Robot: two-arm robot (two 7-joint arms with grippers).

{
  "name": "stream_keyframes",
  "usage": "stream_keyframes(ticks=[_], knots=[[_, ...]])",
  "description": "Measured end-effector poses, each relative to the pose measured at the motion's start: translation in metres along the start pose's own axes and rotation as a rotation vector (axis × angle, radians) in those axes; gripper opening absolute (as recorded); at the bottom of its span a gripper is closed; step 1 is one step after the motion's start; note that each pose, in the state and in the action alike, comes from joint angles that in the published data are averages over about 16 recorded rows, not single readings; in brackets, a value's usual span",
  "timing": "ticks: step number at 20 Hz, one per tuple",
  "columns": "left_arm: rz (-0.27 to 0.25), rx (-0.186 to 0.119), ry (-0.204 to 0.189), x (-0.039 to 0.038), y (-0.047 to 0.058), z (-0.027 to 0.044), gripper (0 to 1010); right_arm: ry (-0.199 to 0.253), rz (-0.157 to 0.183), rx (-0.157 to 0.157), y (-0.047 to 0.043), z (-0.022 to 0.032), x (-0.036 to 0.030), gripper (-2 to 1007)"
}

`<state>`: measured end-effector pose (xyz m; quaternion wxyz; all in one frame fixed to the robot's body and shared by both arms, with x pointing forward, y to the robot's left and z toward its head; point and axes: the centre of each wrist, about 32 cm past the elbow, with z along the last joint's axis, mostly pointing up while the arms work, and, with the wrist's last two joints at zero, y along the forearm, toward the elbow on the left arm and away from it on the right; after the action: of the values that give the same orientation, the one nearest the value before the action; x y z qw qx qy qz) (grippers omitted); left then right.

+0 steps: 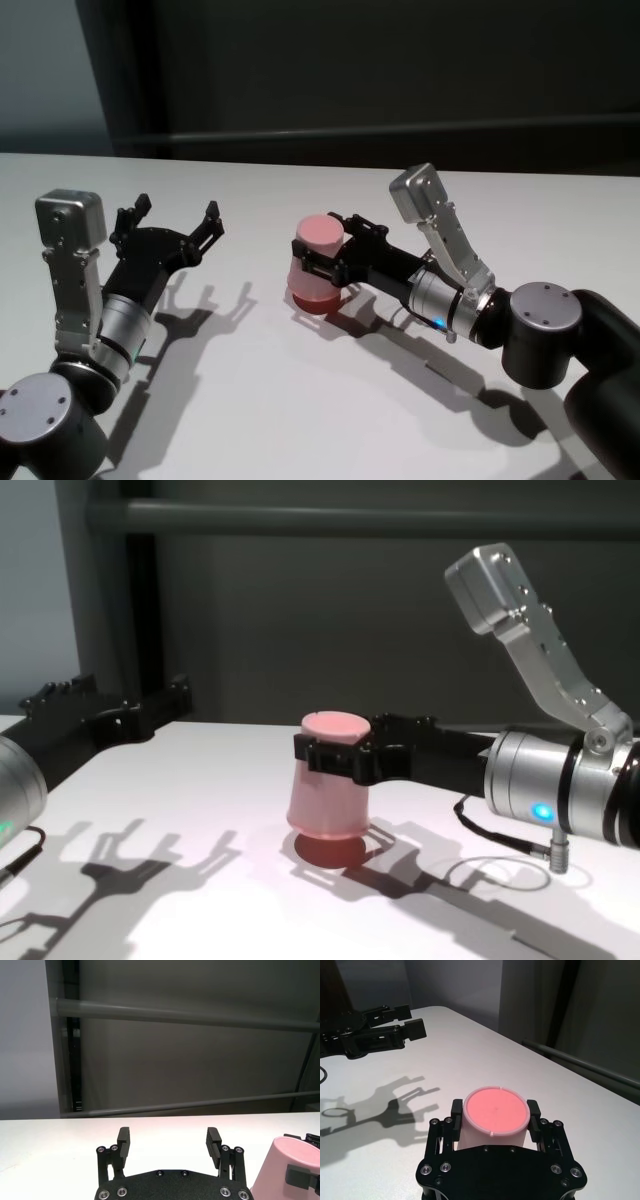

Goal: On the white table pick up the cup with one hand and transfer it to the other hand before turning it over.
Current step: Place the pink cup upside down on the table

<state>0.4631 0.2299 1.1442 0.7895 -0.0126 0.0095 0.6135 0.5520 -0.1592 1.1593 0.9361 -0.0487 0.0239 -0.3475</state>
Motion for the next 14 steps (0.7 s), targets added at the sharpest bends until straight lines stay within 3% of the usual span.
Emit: stream_keyframes(ticks=[14], knots=[[0.000,0.000,0.000,0.0000,0.0000,0.0000,1003,0.018,0.010,-0.017,0.0016,-0.0061,-0.0007,737]])
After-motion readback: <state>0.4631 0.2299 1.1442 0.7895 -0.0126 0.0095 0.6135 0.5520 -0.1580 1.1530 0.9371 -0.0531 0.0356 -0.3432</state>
